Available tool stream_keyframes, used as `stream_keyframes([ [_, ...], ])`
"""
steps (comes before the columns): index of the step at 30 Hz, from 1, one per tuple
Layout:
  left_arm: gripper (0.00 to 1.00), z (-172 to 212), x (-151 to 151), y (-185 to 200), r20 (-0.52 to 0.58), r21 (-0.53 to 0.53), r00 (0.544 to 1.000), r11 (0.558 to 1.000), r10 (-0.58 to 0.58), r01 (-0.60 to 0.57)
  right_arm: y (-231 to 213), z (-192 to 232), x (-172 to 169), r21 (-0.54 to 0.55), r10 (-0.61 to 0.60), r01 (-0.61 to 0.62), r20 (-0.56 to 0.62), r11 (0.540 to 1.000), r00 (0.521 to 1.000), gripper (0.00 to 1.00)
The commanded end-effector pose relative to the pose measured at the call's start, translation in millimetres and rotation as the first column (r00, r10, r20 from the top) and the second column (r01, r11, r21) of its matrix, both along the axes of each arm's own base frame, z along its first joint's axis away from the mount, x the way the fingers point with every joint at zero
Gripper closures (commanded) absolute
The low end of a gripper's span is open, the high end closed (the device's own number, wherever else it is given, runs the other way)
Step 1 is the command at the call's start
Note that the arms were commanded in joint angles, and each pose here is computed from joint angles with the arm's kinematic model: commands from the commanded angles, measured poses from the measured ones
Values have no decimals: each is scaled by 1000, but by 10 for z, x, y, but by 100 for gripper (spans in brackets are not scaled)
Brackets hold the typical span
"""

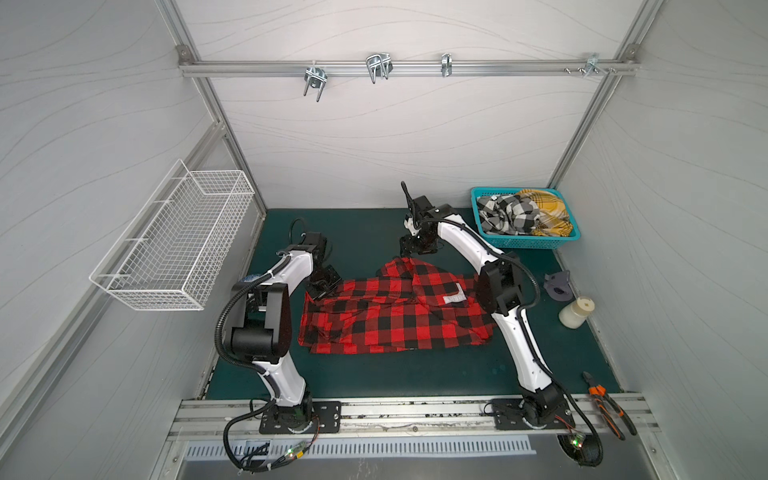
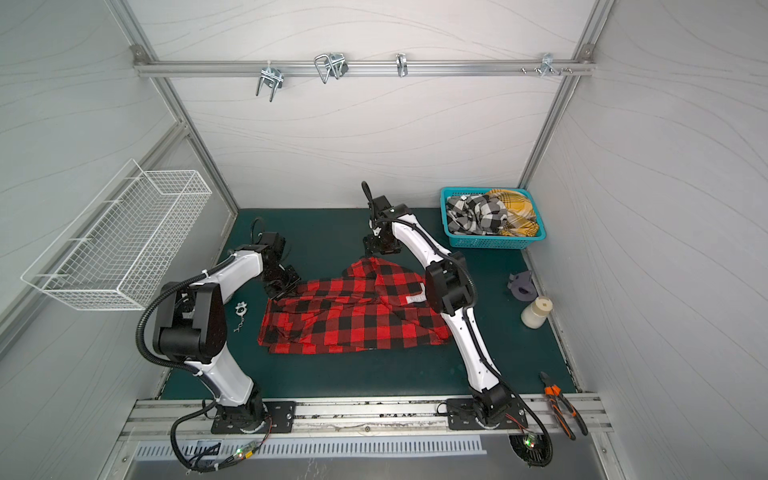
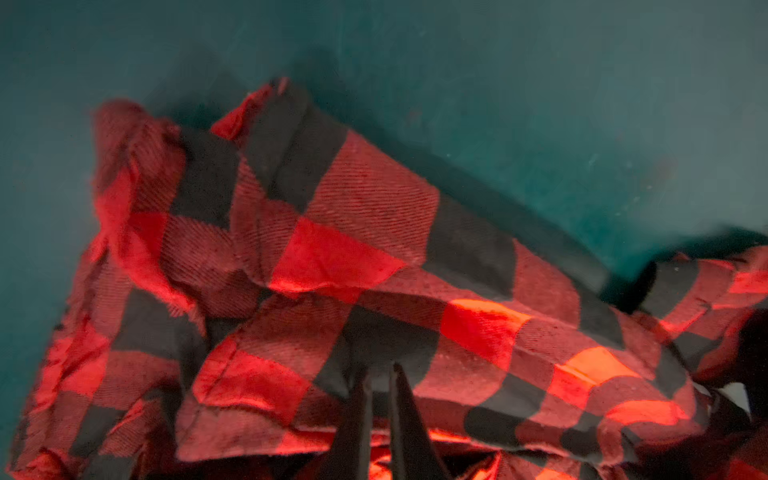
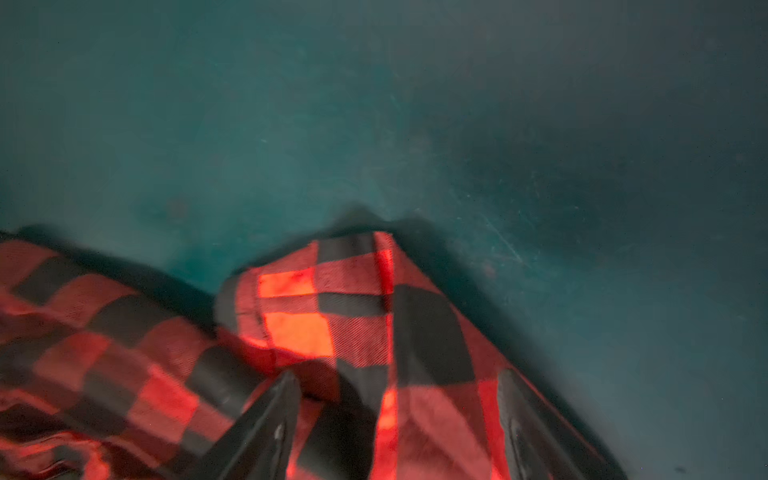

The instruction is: Fold and stack the long sleeve shirts

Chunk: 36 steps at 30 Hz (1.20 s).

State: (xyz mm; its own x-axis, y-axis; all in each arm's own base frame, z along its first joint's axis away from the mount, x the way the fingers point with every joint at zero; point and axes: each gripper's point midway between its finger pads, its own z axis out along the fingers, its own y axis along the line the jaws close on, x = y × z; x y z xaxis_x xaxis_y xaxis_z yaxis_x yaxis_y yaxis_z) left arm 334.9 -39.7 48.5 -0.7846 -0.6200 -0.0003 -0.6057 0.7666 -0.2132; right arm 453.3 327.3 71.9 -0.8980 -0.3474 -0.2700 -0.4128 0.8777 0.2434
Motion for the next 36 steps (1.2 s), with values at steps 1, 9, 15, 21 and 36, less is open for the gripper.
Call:
stream_keyframes([
  [1,90,-100,-36,57,-16,29,1000,1000,-7,7,-115,-222,-127,-54,25,-29,-81,998,996,27],
  [9,95,-289,-96,66,-54,31,999,999,-9,10,-242,-325,-14,-59,-44,39,-93,998,995,82],
  [15,98,-381,-162,67,-73,32,997,999,-7,10,-689,436,222,-52,-174,177,60,983,983,99],
  [21,100,-396,-171,57,-68,26,998,1000,-6,8,-753,1181,-37,-1,-183,187,182,982,966,99],
  [36,100,-336,-146,-13,-50,-12,999,1000,-16,16,-171,612,-2416,-196,74,-71,11,978,997,24],
])
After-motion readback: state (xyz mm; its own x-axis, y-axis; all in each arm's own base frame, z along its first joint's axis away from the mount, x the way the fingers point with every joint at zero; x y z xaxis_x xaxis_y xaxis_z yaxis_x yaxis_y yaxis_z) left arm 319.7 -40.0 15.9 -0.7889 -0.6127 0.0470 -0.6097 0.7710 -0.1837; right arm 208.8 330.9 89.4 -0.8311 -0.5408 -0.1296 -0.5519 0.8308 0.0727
